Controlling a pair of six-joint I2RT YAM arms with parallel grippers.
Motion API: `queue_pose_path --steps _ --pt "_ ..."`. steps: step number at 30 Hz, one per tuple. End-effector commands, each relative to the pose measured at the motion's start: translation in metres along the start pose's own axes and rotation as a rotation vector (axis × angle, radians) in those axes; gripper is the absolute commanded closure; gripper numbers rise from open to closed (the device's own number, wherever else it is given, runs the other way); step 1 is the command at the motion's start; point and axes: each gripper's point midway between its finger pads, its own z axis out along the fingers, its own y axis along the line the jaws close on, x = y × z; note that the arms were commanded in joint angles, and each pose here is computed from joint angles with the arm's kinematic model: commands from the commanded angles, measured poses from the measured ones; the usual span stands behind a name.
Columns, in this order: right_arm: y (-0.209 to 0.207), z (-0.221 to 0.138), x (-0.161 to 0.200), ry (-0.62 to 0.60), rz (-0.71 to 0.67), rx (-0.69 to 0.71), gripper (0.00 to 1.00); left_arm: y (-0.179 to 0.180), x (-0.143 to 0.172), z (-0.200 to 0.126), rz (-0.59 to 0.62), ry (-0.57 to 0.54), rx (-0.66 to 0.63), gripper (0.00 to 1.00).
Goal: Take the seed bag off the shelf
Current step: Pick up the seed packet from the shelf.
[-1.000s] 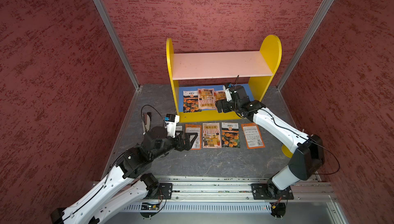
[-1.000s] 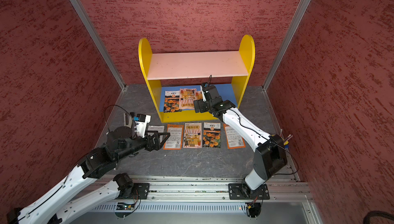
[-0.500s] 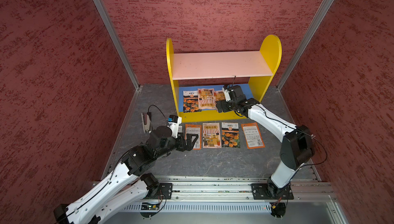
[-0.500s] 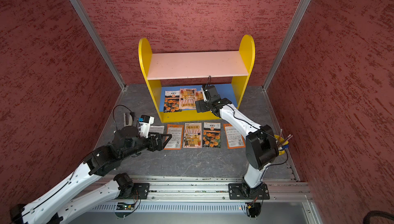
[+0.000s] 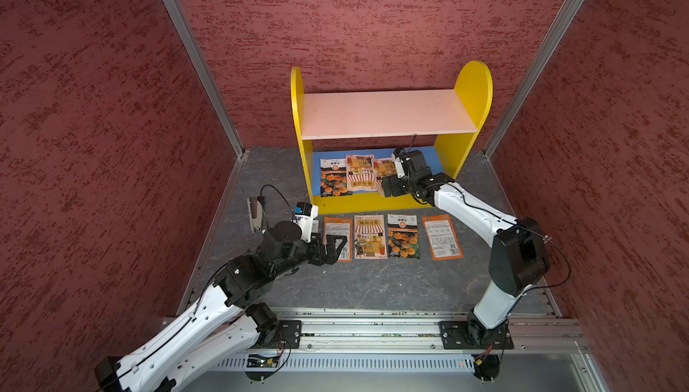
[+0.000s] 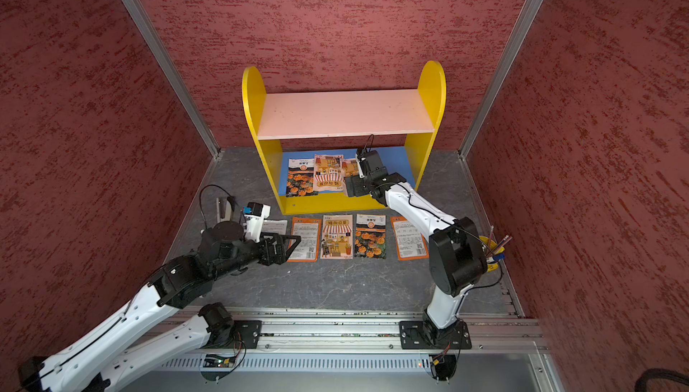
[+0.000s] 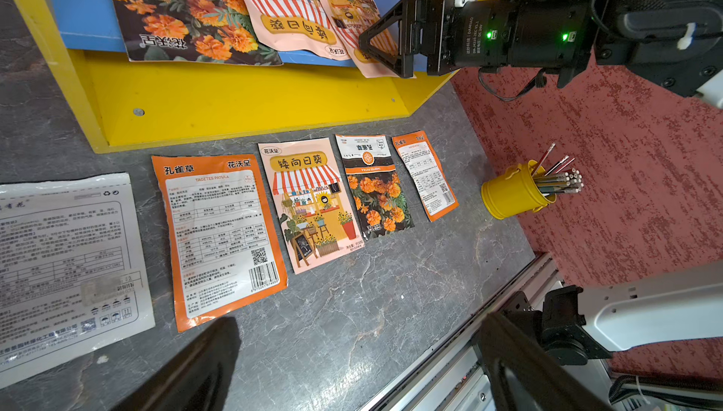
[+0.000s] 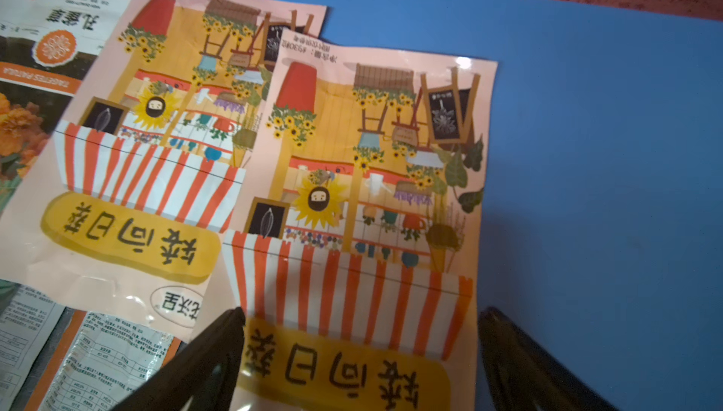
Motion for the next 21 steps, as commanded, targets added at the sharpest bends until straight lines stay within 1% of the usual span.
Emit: queue_pose_path --steps 1,6,10,17,21 --pt "-0.009 0.004 0.002 -0.011 -0.005 0.034 0.03 0.002 -0.004 0.001 -0.004 -0.03 -0.003 0.0" --pt "-0.008 0.006 0.004 -0.01 -0.006 0.024 0.04 0.003 -0.004 0.002 -0.006 -0.032 -0.005 0.0" --pt "-0.012 0.007 0.006 -0.004 0.0 0.046 0.04 0.004 -0.003 0.002 -0.012 -0.029 -0.006 0.0" --pt "-0.026 -0.007 0.012 -0.002 0.016 0.118 0.05 0.004 -0.003 0.001 -0.011 -0.034 -0.005 0.0" --pt "-0.029 -0.013 0.017 -0.007 0.021 0.131 0.05 0.004 -0.003 0.003 -0.013 -0.032 -0.002 0.0"
